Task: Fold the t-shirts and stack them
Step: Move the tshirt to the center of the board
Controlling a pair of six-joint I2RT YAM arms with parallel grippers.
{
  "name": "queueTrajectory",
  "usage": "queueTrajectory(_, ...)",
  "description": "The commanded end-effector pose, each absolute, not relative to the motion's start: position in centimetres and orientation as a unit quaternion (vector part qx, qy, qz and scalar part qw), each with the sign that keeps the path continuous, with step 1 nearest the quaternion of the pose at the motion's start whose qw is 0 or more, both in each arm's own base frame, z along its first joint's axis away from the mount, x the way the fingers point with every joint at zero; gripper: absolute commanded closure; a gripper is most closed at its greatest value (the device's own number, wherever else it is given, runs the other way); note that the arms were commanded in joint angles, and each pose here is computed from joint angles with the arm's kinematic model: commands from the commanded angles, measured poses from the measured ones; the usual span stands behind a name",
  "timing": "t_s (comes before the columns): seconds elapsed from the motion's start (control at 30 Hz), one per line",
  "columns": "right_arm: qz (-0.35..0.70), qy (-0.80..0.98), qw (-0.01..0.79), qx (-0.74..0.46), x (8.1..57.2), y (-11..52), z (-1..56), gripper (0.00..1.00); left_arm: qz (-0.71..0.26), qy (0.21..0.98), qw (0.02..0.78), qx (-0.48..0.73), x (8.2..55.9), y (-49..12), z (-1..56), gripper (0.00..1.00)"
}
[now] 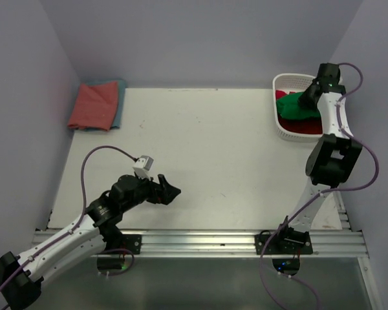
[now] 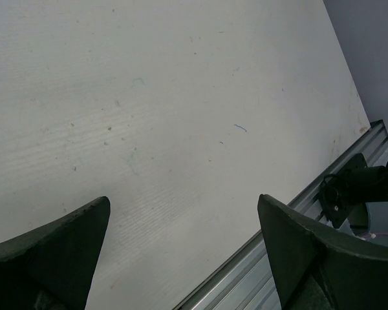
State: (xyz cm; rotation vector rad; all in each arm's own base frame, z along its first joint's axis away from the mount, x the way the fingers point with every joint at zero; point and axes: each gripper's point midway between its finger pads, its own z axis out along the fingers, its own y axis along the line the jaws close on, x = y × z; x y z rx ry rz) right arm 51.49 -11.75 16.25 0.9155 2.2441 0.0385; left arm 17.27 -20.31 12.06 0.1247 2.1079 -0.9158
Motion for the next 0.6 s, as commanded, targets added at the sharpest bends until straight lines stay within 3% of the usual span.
queueTrajectory(0.0, 0.101, 0.808, 0.489, 0.313, 50.8, -8.4, 29.5, 1.00, -0.373, 0.830, 0.412, 0.046, 17.3, -20.4, 12.4, 0.00)
queueTrajectory(0.2, 0.164, 0.783, 0.535, 0.271, 47.0, -4.6, 35.9, 1.00, -0.378, 0.825, 0.416, 0.046, 17.2, -20.4, 12.8, 0.00)
queueTrajectory(0.37, 0.214, 0.791, 0.532, 0.211, 44.1, 0.5, 36.9, 1.00, -0.381, 0.821, 0.424, 0.039, 17.3, -20.2, 13.4, 0.00)
queueTrajectory(0.57, 0.353, 0.826, 0.438, 0.040, 39.6, 11.2, 35.0, 1.00, -0.365, 0.821, 0.439, 0.010, 17.5, -18.8, 13.9, 0.00)
